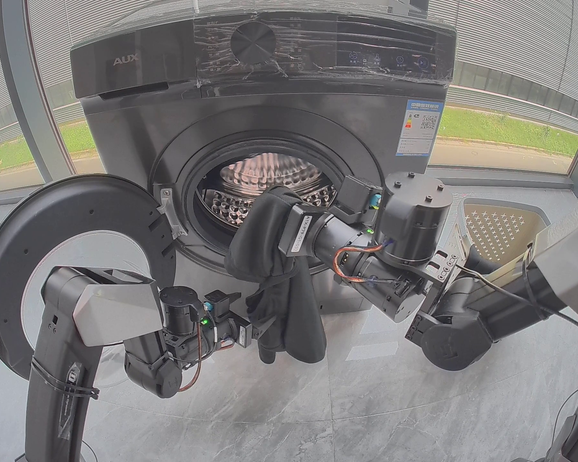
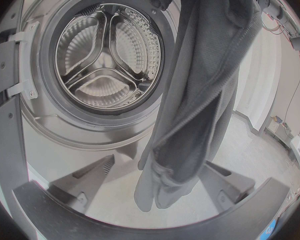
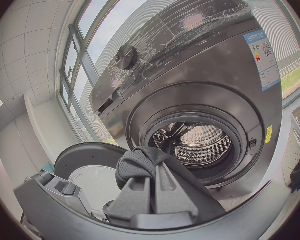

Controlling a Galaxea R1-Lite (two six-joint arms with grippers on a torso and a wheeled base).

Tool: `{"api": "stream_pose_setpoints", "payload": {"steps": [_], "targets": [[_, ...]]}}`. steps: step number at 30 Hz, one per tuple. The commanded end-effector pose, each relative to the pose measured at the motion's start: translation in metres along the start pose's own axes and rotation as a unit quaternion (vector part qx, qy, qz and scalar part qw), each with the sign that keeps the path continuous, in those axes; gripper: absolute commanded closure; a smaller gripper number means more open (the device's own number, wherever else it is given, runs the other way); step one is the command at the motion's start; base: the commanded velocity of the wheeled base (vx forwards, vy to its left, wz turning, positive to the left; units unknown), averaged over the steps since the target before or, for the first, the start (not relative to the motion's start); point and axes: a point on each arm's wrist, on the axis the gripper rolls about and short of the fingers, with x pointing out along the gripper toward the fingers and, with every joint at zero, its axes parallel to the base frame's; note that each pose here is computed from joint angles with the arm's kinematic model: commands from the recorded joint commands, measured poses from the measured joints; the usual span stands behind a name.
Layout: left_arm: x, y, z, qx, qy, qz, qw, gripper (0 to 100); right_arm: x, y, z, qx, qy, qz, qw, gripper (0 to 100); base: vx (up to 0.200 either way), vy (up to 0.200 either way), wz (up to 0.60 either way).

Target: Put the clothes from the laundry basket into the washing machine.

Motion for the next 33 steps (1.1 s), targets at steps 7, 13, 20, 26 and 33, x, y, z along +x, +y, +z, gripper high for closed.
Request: {"api": "stream_pose_setpoints", "payload": {"steps": [7,13,20,26,33], "targets": [[0.011,-0.001,0.006,0.007,-0.023,-0.010,0.9997,100,-0.002,-0.007,-0.003,-0.001,0.003,-0.008,1.0000,100,0.000,0.000,0.00],[0.006,0.005,0.019,0.010,-0.038,0.001,0.9992,100,0.001,-0.028,0.003,-0.003,-0.004,-0.036,0.9993,100,0.000,0.000,0.00],[-0.049,0.019,0.074,0.015,-0.069,0.038,0.9968,100,-0.016,-0.080,-0.002,-0.005,0.020,-0.084,0.9963,100,0.000,0.000,0.00],[-0.097,0.013,0.112,0.017,-0.102,0.045,0.9936,100,-0.042,-0.095,-0.021,0.009,0.035,-0.081,0.9961,100,0.000,0.000,0.00],[-0.101,-0.002,0.111,0.022,-0.095,0.024,0.9949,100,-0.047,-0.094,-0.028,0.031,0.039,-0.078,0.9957,100,0.000,0.000,0.00]]}}
